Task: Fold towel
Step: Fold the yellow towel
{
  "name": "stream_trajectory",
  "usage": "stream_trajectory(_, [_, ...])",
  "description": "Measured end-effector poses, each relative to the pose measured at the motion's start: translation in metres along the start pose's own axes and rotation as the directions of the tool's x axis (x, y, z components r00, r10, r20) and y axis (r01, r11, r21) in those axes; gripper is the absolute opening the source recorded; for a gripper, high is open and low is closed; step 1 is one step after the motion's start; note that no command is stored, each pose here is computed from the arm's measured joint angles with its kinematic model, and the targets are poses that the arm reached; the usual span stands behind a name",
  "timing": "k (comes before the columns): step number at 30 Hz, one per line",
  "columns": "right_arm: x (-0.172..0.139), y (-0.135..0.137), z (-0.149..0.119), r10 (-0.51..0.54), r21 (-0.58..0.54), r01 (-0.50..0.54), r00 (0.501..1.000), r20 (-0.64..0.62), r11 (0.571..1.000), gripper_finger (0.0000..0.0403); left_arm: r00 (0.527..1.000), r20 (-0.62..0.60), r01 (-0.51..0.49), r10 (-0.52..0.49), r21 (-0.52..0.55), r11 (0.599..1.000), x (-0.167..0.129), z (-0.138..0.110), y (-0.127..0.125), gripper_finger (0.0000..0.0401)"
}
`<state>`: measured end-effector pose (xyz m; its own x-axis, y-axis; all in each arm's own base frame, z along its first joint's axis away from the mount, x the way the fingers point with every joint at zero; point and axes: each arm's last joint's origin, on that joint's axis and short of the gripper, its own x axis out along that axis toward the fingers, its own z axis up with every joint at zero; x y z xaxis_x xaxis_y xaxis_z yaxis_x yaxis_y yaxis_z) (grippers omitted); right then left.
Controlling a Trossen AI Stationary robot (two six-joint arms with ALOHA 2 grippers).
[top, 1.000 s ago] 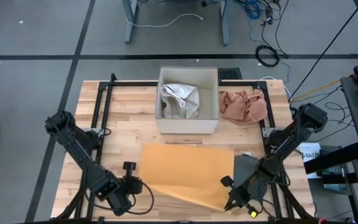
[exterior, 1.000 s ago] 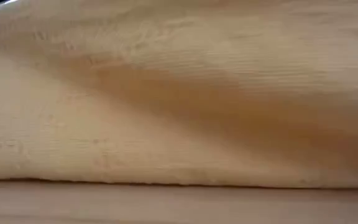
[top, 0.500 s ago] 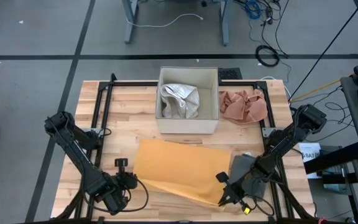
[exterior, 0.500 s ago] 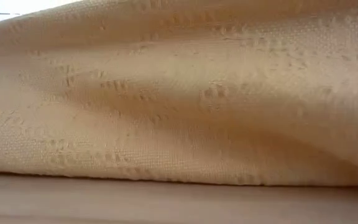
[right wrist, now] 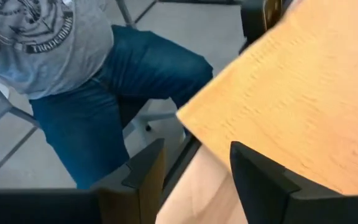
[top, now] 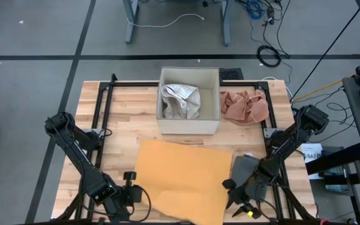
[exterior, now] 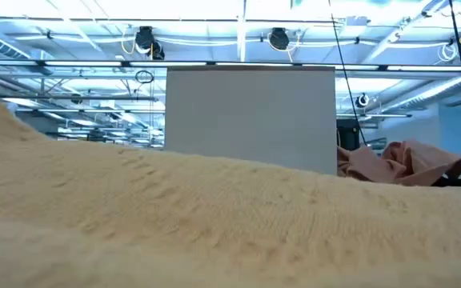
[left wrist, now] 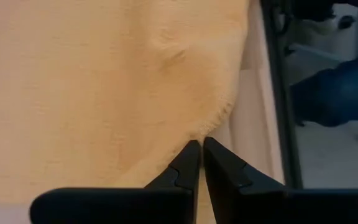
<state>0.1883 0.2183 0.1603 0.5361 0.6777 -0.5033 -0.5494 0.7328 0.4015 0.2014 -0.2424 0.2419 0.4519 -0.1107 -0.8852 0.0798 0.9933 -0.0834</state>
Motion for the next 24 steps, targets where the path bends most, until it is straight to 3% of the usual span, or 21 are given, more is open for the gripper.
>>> stream_trajectory(5, [0.000, -0.003, -0.003, -0.040, 0.013, 0.040, 0.999, -0.024, 0.999, 0.0164, 0.994, -0.092, -0.070, 0.064, -0.066, 0.995, 0.000, -0.008, 0.007, 0.0036])
stream_trajectory(9, [0.000, -0.005, -0.003, -0.063, 0.007, 0.063, 0.998, -0.022, 0.998, 0.0155, 0.947, -0.288, -0.193, 0.146, -0.142, 0.971, -0.005, -0.023, 0.020, 0.0036])
stream_trajectory(12, [0.000, -0.008, -0.004, -0.086, 0.010, 0.087, 0.996, -0.038, 0.996, 0.0149, 0.915, -0.352, -0.269, 0.198, -0.165, 0.949, -0.008, -0.028, 0.025, 0.0036])
stream_trajectory(15, [-0.001, -0.013, -0.005, -0.136, 0.010, 0.137, 0.990, -0.044, 0.991, 0.0145, 0.937, -0.267, -0.273, 0.227, -0.152, 0.950, -0.006, -0.024, 0.025, 0.0037])
stream_trajectory(19, [-0.002, -0.018, -0.004, -0.167, 0.004, 0.168, 0.985, -0.046, 0.986, 0.0144, 0.962, -0.025, -0.274, 0.273, -0.075, 0.959, -0.001, -0.007, 0.023, 0.0037])
stream_trajectory(24, [-0.003, -0.028, 0.002, -0.197, 0.006, 0.197, 0.980, -0.029, 0.980, 0.0144, 0.921, 0.219, -0.338, 0.322, 0.037, 0.941, 0.004, 0.019, 0.027, 0.0037])
